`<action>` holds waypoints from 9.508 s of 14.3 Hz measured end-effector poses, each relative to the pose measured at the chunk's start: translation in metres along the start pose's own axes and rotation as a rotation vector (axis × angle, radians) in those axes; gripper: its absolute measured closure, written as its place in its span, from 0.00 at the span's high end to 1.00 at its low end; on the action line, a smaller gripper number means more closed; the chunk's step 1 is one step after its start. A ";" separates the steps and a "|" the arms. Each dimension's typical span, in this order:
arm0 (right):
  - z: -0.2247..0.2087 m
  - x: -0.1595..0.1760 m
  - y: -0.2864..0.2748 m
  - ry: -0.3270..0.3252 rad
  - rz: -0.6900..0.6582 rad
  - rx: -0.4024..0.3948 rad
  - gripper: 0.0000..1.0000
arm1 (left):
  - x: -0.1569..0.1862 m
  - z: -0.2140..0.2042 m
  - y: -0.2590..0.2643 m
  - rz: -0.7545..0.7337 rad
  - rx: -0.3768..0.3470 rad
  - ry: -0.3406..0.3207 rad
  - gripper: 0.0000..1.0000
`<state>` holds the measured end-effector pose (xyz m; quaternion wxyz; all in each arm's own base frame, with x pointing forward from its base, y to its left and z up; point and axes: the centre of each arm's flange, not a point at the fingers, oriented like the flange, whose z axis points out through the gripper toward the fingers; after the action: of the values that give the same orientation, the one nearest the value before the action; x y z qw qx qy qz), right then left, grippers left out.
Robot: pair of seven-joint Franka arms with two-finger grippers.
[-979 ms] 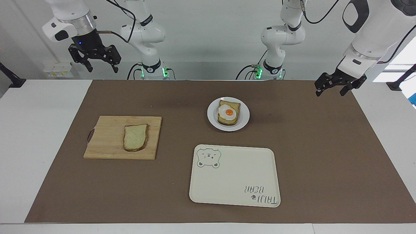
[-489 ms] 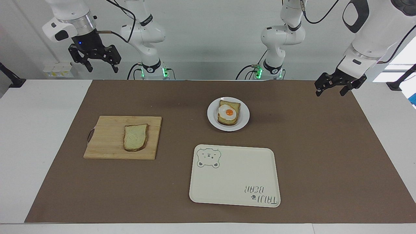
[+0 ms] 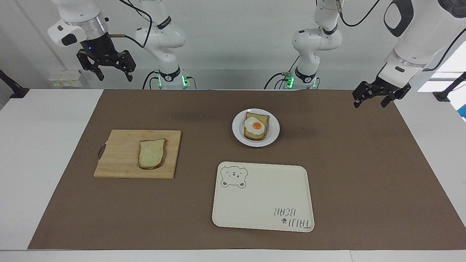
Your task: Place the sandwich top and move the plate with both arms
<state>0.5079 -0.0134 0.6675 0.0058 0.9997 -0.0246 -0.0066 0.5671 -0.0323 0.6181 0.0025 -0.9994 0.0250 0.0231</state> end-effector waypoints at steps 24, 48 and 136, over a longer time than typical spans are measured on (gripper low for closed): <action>0.179 0.082 0.022 0.040 -0.023 0.040 1.00 | 0.000 0.000 0.000 0.000 0.000 0.000 1.00; 0.369 0.073 0.041 -0.015 -0.049 0.258 0.60 | 0.000 0.000 0.000 0.000 0.000 0.000 1.00; 0.284 0.083 -0.178 0.335 -0.247 0.329 1.00 | -0.009 0.051 0.024 0.062 -0.157 -0.029 1.00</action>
<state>0.5960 0.1566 0.3807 -0.1538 0.9697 0.0982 0.1623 0.5542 -0.0557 0.5670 -0.0761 -0.9949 0.0540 0.0394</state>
